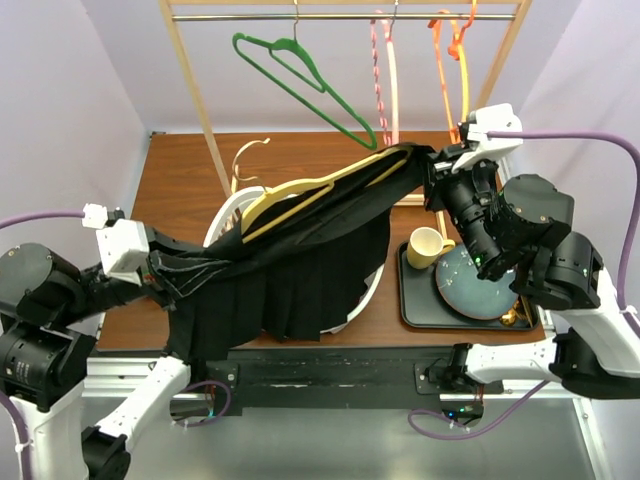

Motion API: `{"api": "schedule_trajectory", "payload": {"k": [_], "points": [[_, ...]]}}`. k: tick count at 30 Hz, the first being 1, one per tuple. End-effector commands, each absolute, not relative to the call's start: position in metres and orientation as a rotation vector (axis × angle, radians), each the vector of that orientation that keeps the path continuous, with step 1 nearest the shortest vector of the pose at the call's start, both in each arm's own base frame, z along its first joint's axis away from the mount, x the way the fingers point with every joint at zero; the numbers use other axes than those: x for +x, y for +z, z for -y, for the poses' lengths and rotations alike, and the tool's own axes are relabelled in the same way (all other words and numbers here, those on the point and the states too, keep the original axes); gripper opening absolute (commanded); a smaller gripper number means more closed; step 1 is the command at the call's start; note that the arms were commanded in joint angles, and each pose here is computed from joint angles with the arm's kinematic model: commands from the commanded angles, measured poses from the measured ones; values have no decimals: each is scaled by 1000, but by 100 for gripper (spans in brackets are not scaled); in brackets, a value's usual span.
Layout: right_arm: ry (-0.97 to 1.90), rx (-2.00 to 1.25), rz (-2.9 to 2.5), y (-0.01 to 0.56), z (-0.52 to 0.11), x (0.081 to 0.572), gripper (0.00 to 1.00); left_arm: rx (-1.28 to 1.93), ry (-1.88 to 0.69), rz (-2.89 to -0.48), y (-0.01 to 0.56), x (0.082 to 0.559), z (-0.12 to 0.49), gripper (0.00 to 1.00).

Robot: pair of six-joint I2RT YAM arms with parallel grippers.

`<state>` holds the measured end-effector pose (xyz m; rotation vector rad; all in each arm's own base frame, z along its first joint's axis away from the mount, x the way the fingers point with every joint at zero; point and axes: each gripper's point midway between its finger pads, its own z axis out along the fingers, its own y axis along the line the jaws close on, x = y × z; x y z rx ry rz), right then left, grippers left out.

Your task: Remove the skirt from the hanger

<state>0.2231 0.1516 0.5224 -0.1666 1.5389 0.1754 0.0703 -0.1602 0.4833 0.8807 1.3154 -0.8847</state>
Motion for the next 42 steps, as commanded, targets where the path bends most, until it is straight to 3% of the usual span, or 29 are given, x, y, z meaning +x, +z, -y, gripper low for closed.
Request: {"api": "schedule_trajectory", "payload": {"k": [1, 12, 25, 34, 36, 37, 38, 40, 42], "points": [[-62, -82, -1592, 521, -108, 228, 0, 976, -798, -951, 553, 14, 151, 0], [209, -218, -1593, 533, -151, 218, 0, 872, -742, -900, 574, 16, 140, 0], [641, -421, -1562, 474, -238, 193, 0, 537, -755, -895, 595, 68, 125, 0], [736, -548, -1676, 419, -285, 186, 0, 429, -810, -873, 611, 105, 130, 0], [742, -576, -1687, 419, -290, 184, 15, 433, -817, -916, 603, 120, 136, 0], [732, -600, -1699, 418, -288, 182, 27, 439, -824, -940, 597, 126, 139, 0], [751, -628, -1697, 421, -289, 177, 50, 452, -827, -970, 589, 134, 143, 0], [766, -648, -1674, 440, -278, 169, 66, 484, -834, -1036, 569, 142, 150, 0], [801, -640, -1623, 463, -265, 159, 71, 455, -793, -1067, 559, 148, 144, 0]]}}
